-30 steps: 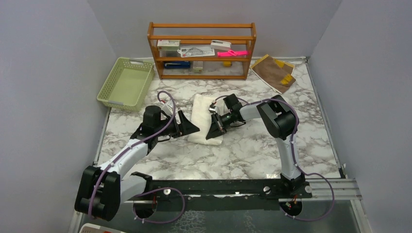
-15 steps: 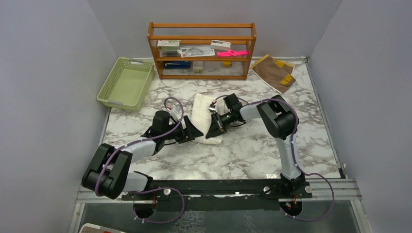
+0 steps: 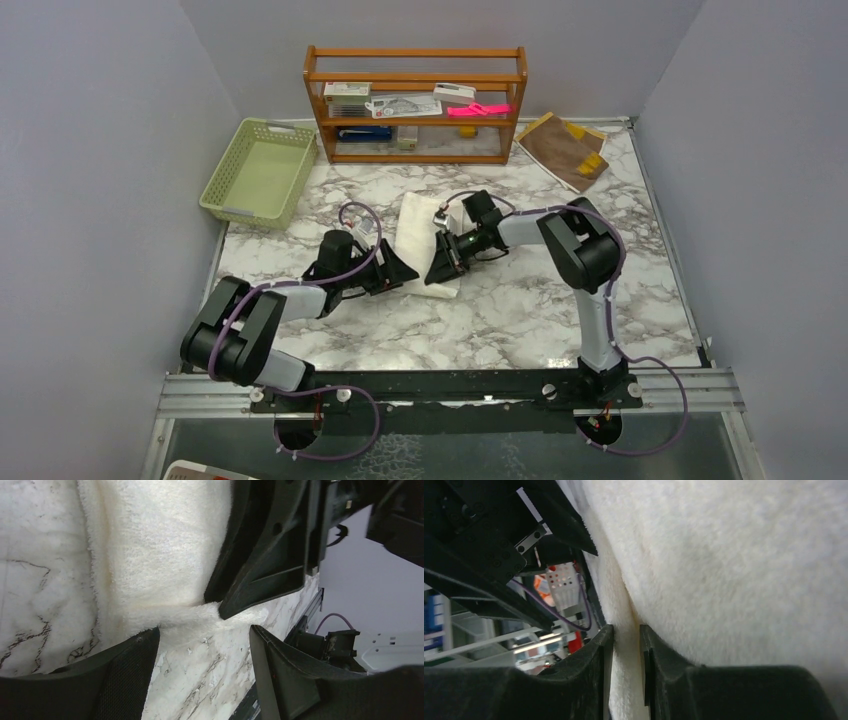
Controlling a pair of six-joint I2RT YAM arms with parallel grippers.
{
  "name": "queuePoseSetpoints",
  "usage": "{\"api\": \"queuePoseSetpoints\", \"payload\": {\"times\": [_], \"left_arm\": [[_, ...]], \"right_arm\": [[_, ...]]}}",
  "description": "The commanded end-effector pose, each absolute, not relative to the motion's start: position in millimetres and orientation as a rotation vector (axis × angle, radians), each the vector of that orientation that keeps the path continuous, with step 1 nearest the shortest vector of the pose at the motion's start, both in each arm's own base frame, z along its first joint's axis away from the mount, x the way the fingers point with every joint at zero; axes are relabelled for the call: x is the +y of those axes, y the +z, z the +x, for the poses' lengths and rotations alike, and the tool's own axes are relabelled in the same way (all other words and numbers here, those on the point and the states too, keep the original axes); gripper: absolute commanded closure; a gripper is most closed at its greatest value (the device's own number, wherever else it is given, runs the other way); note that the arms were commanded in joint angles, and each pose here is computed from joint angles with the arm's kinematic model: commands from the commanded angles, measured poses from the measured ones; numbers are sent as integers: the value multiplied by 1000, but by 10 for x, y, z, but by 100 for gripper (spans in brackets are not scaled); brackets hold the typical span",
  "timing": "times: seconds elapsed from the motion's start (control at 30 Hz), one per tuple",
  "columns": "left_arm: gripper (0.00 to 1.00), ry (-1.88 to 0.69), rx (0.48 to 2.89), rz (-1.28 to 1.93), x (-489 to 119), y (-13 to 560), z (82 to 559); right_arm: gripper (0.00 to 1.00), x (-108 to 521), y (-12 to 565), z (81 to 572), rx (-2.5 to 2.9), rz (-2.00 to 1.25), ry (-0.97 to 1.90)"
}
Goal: Roll the towels
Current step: Roll the towel at the center of the board.
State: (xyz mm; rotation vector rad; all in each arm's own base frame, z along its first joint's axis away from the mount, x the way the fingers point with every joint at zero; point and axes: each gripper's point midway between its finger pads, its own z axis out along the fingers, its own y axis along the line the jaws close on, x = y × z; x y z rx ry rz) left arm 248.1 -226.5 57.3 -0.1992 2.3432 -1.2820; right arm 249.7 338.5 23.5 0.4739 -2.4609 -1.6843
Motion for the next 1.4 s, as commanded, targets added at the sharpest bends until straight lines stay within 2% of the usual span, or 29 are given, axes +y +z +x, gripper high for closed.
{"api": "queuePoseSetpoints", "payload": {"times": [0.0,0.23,0.3,0.4,0.47,0.53,0.63,0.67,0.77,1.0,1.17,1.37], "left_arm": [[31,-1206,2401,-268,-2150,290,2382],[31,-1171,2465,-297,-2076,86,2230],[32,-1169,2472,-299,-2076,67,2223],[32,-1171,2485,-302,-2081,42,2220],[32,-1171,2492,-304,-2083,27,2220],[32,-1169,2498,-303,-2079,9,2211],[32,-1164,2503,-309,-2070,-9,2210],[32,-1162,2507,-313,-2064,-20,2201],[32,-1158,2508,-327,-2049,-30,2212],[32,-1156,2511,-338,-2037,-43,2220],[32,-1157,2521,-334,-2034,-66,2203],[33,-1159,2529,-321,-2029,-85,2186]], "right_arm": [[71,3241,293,2817,-2810,652,-1551],[72,3131,917,3236,-3181,1050,-1587],[73,3091,1067,3192,-3218,1227,-1607],[76,3091,1170,3043,-3236,1559,-1487],[80,3138,1192,2868,-3159,1662,-1500],[82,3199,1152,2672,-3047,1647,-1562],[98,3294,1021,2384,-2908,1592,-1582],[99,3332,963,2296,-2873,1585,-1573],[99,3406,832,2123,-2825,1560,-1530],[99,3398,595,2062,-2810,1440,-1454],[99,3285,343,2155,-2909,1314,-1299],[99,3227,424,2270,-2962,1234,-1339]]}}
